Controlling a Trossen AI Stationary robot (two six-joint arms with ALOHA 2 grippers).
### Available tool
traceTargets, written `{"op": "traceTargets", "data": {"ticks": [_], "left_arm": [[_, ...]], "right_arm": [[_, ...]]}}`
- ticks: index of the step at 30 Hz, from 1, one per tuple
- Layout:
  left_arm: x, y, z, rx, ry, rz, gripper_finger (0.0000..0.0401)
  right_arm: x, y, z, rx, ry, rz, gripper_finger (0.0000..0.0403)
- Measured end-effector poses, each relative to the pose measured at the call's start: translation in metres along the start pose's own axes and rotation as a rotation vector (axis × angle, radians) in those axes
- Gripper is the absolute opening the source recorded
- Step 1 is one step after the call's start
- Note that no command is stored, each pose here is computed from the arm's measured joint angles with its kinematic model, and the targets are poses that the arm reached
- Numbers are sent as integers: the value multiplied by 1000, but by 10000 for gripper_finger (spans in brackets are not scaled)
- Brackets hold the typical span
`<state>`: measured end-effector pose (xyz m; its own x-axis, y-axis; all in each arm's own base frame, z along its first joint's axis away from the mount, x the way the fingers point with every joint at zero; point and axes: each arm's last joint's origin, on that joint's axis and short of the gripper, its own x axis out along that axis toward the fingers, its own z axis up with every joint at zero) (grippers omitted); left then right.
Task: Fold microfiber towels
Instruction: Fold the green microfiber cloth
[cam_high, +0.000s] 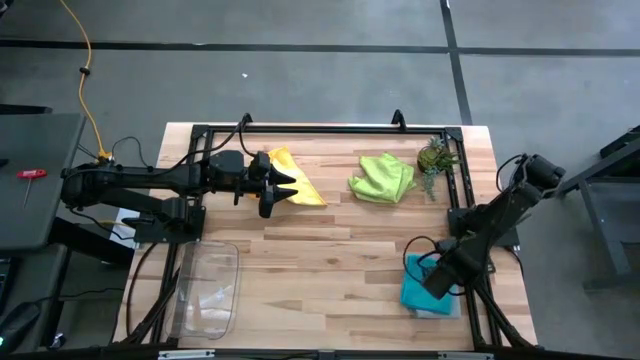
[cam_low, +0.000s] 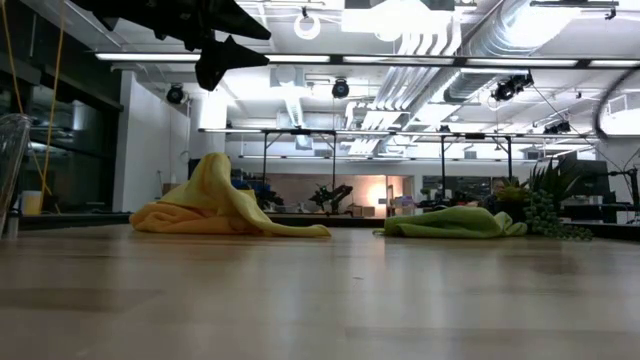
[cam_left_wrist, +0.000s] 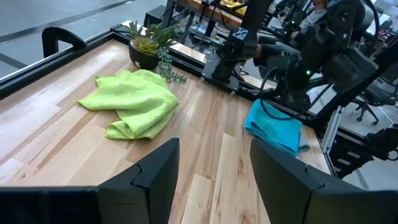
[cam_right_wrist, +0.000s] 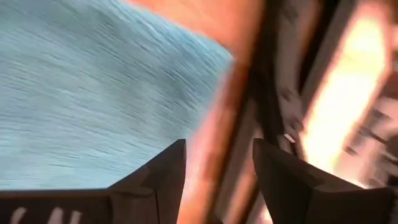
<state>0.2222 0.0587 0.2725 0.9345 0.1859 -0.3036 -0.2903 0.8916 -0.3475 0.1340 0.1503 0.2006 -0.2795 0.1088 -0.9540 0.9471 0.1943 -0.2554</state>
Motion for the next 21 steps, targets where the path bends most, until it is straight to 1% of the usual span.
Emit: {"op": "traceTargets", "data": {"ticks": [2,6,8,9,12,16,21], "left_arm": [[0,0,0,0,0,0,186],[0,0,0,6,0,0,186],[0,0,0,7,0,0,186],[0,0,0,7,0,0,186],[0,0,0,7,1,0,186],[0,0,0,6,0,-1,186],[0,-1,0,5,10,-29,186]], "right_arm": [[-6,1,3,9,-71,122,183],[-18,15,11,3,-221,418,183],[-24,24,15,-20,-283,534,183],[-26,29,18,-33,-306,574,183],[-34,46,28,-95,-368,668,183],[-41,70,48,-216,-437,715,183],[-45,105,81,-392,-532,764,183]]}}
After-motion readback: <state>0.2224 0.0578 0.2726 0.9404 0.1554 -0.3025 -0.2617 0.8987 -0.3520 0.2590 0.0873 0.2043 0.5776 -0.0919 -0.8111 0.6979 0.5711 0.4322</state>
